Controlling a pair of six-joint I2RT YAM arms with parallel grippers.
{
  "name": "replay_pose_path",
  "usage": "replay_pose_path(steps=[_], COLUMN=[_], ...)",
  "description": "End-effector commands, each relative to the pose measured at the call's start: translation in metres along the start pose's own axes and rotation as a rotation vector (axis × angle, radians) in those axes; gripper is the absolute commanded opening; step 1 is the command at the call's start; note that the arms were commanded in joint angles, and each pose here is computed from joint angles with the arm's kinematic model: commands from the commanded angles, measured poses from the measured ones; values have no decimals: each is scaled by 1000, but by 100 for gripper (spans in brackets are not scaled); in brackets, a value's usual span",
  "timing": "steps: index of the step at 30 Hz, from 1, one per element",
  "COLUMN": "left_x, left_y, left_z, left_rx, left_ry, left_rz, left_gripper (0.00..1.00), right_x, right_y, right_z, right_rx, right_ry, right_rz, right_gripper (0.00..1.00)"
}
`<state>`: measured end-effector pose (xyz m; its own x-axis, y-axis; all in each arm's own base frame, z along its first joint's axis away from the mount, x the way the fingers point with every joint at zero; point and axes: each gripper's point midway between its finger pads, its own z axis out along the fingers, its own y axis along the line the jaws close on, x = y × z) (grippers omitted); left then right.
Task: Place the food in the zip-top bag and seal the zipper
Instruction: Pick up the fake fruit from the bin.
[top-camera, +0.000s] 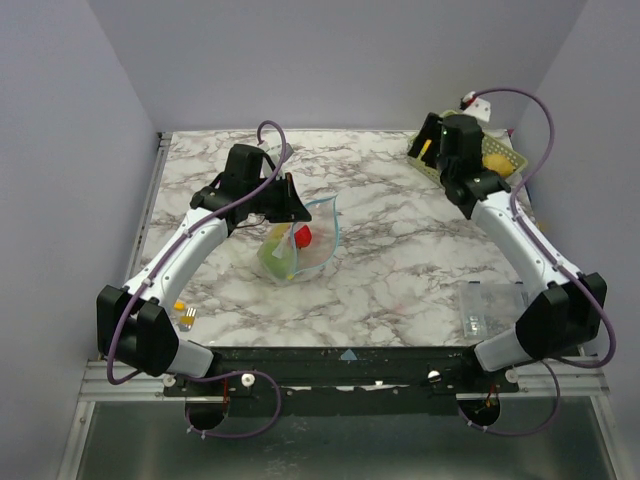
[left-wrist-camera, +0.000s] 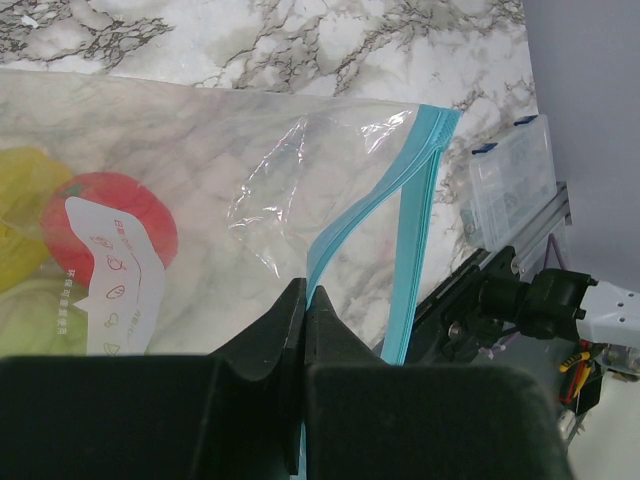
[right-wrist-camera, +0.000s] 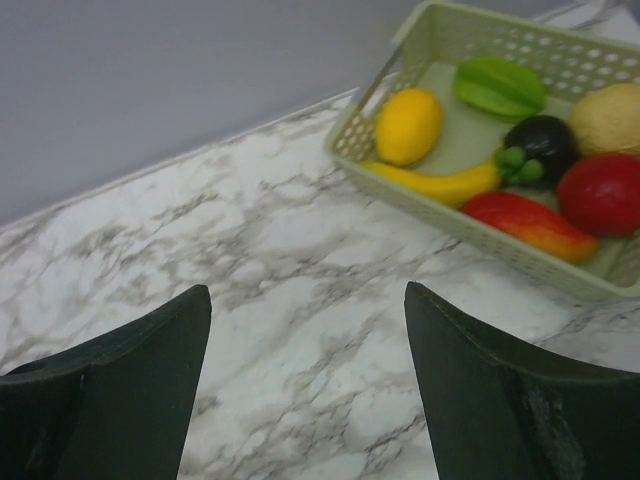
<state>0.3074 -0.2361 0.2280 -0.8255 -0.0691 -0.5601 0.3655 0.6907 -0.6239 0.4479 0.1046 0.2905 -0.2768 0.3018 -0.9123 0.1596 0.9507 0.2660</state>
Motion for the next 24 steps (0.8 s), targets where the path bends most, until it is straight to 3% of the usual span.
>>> replay_pose_path(steps=[1, 5, 12, 24], left_x=[-8, -7, -6, -4], left_y=[-18, -18, -20, -19], left_z=[-11, -10, -8, -4], left_rx=[48, 53, 67, 74], left_ry=[-28, -21, -15, 5], left_rz=[29, 25, 21, 11], left_gripper=[0, 0, 0, 0], right_x=[-15, -18, 3, 58], right_y=[-76, -121, -164, -221], right_z=[48, 91, 159, 211], right_rx=[266, 425, 518, 625], right_ry=[-34, -40, 39, 152], right_rz=[53, 47, 6, -39], right_gripper=[80, 80, 80, 79])
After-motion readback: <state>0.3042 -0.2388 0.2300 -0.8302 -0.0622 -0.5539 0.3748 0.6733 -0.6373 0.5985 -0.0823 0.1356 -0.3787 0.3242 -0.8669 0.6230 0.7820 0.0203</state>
